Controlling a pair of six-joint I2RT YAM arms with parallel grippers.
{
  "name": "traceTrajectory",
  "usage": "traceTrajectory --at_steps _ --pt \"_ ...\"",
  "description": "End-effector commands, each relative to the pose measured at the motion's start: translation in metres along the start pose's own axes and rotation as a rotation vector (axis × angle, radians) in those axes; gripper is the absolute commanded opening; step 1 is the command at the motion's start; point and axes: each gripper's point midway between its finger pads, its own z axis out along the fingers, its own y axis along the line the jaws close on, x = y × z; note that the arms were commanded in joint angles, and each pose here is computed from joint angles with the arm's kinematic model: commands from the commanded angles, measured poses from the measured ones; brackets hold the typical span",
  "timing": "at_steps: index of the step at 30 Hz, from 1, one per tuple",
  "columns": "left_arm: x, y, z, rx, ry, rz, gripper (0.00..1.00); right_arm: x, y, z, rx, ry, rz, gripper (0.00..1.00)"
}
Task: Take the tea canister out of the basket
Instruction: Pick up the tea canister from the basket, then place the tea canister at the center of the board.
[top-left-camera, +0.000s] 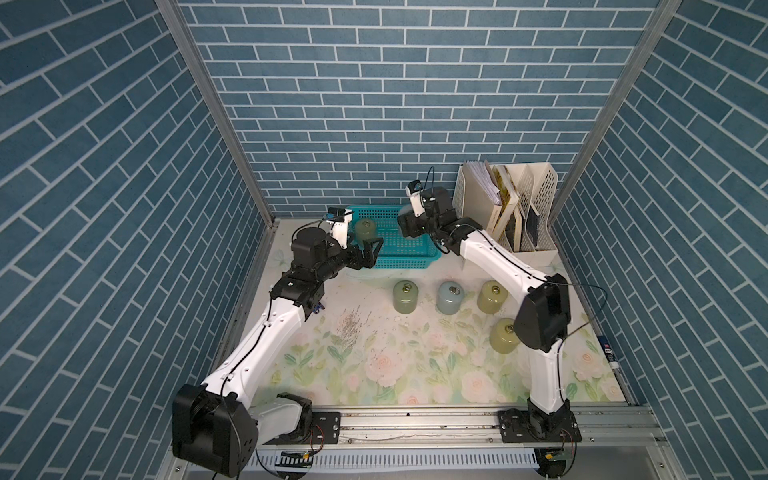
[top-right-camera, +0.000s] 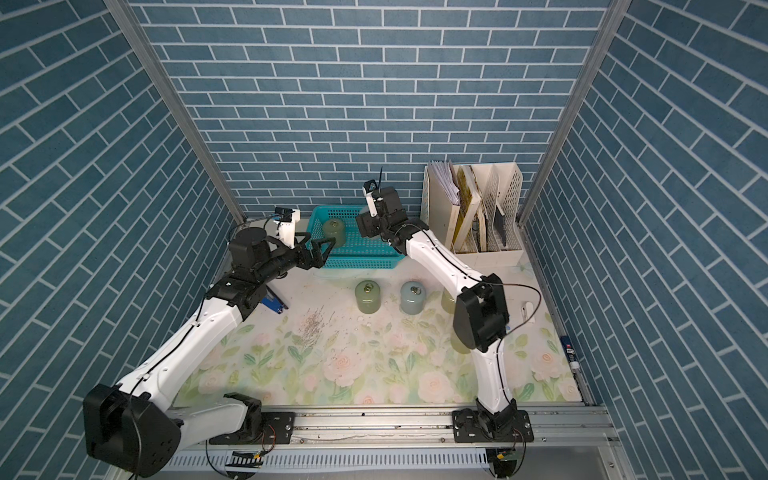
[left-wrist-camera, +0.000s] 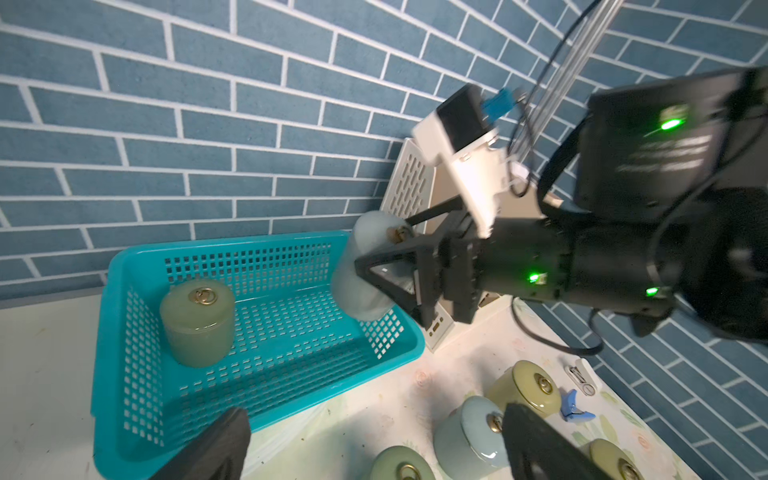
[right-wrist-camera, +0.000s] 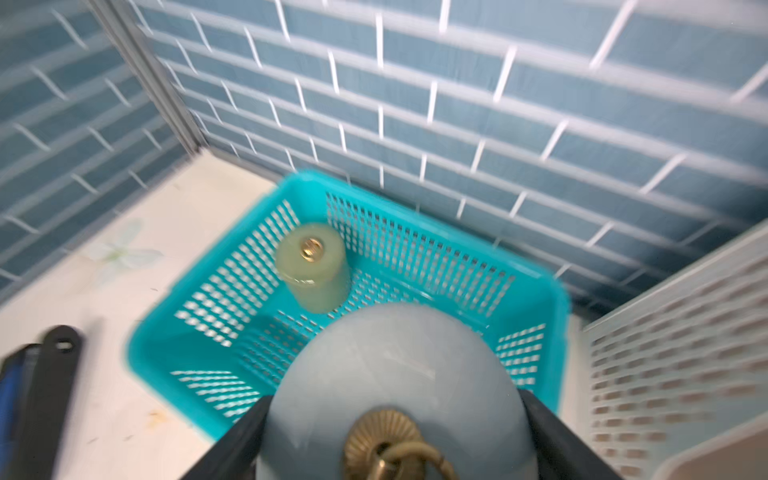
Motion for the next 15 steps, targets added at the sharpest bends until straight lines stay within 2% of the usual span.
traceTrajectory --at_steps 1,4,7,10,15 --pt "-0.007 -0.025 -0.009 0.101 -0.042 0.070 1.00 -0.043 0.011 -0.061 -0.038 -0.153 -0.074 0.00" --pt "-0.001 -0.047 -0.013 0.186 -0.041 0.112 1.00 -0.019 0.029 -0.099 -0.108 -0.132 -0.126 0.00" --pt "0.014 -0.061 -0.013 0.236 -0.020 0.139 1.00 0.020 0.047 -0.129 -0.152 -0.085 -0.142 0.00" --pt "0.031 -0.068 -0.014 0.262 -0.014 0.149 1.00 0.062 0.057 -0.152 -0.178 -0.054 -0.100 0.00" --pt "0.055 -0.087 -0.012 0.303 0.007 0.163 1.00 0.128 0.057 -0.173 -0.161 -0.008 0.000 0.00"
